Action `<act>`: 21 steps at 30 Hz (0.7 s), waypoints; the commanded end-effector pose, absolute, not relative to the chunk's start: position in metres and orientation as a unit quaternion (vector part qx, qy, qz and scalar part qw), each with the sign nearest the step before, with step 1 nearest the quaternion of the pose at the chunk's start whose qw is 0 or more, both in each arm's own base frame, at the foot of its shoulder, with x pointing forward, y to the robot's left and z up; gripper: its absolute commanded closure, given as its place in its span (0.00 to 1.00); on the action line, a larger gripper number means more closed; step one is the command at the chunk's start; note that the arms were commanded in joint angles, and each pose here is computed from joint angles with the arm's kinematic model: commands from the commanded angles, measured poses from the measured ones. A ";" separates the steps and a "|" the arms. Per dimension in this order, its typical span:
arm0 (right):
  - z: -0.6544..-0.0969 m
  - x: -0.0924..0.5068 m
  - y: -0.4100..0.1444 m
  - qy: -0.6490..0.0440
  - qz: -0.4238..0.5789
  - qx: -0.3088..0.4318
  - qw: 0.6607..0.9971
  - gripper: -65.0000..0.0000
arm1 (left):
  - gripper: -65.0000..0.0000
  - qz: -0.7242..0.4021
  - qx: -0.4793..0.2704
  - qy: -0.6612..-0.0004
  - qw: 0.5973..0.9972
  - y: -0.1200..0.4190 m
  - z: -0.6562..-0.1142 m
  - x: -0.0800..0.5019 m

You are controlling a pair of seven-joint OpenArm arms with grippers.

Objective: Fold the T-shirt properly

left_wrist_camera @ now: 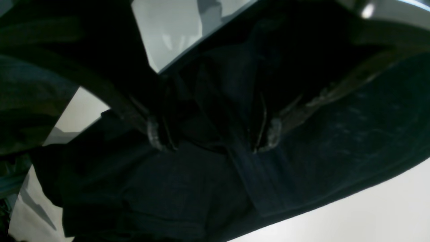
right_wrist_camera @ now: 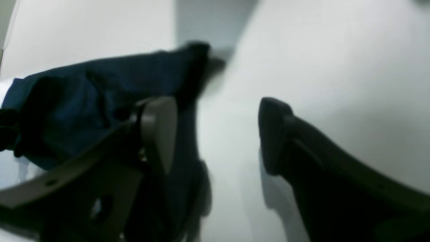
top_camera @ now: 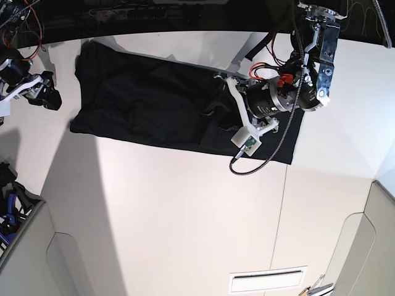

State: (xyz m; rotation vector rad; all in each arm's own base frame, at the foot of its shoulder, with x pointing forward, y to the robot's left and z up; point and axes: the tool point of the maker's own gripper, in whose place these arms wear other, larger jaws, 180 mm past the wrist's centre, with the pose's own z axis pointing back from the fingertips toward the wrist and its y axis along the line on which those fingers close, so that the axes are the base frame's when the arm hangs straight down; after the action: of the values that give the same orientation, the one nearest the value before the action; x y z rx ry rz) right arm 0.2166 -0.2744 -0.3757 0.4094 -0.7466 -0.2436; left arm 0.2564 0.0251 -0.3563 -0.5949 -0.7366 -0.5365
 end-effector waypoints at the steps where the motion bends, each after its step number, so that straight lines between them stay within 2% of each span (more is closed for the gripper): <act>1: -0.370 0.221 -0.280 -0.375 -0.120 0.203 0.897 0.42 | 0.45 -0.257 -0.290 -0.373 0.843 0.022 -0.343 0.264; 7: -0.404 0.208 -0.262 -0.334 -0.162 0.271 0.888 0.42 | 0.45 -0.256 -0.291 -0.375 0.842 0.022 -0.342 0.264; 21: -0.407 0.224 -0.178 -0.307 -0.111 0.372 0.869 0.42 | 0.45 -0.254 -0.293 -0.379 0.840 0.021 -0.341 0.265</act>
State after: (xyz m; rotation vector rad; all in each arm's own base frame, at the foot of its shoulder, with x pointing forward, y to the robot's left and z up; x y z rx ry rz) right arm 0.2217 -0.1754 -0.4117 0.7827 -0.6335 -0.2485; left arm 0.2582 0.0245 -0.3543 -0.5988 -0.7513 -0.5322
